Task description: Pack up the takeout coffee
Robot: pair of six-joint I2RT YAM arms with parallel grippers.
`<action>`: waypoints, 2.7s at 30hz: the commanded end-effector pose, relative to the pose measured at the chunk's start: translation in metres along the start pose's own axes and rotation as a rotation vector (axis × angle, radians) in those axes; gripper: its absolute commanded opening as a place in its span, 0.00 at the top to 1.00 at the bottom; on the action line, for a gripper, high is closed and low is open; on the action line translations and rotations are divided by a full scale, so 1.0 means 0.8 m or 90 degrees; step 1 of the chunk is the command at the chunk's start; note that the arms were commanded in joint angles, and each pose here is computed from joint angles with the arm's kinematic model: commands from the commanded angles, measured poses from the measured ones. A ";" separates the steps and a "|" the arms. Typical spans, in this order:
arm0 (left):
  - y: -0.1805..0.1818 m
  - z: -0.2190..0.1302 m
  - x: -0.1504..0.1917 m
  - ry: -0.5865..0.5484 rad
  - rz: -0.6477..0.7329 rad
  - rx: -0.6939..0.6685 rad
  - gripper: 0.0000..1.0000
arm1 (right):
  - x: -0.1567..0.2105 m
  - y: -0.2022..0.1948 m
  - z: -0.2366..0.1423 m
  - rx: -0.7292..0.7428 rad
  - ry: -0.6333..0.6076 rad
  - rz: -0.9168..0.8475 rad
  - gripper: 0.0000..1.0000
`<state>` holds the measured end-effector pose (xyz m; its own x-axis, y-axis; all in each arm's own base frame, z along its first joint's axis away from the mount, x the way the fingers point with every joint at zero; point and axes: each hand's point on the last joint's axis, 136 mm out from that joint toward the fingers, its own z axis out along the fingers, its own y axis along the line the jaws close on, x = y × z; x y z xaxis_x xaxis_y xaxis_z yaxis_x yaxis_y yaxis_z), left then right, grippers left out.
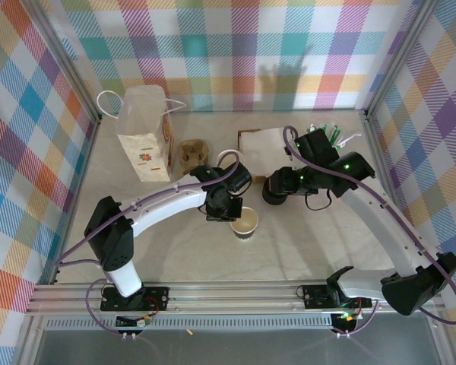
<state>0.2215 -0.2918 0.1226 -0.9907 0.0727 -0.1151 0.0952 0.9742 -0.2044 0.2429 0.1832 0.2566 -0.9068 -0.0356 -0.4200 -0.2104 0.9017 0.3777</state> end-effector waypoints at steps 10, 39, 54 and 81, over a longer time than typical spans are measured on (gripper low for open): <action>-0.004 -0.001 -0.022 -0.016 -0.034 0.011 1.00 | 0.008 0.002 -0.008 -0.012 -0.001 0.006 0.51; 0.010 -0.019 -0.037 -0.031 -0.049 -0.031 0.71 | -0.002 0.007 -0.010 -0.011 -0.006 -0.011 0.45; 0.027 -0.121 -0.040 -0.114 -0.035 -0.033 0.58 | -0.055 -0.020 -0.049 0.116 -0.125 -0.128 0.02; 0.072 -0.343 -0.095 -0.535 -0.012 0.060 0.20 | -0.026 0.016 -0.062 -0.038 -0.189 -0.255 0.14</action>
<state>0.2663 -0.1938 0.3628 -0.7045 -0.1592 -0.6916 0.0952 0.9445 -0.3145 0.2415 0.1726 0.3057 -0.6538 -0.2231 -0.7230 -0.5101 0.8357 0.2034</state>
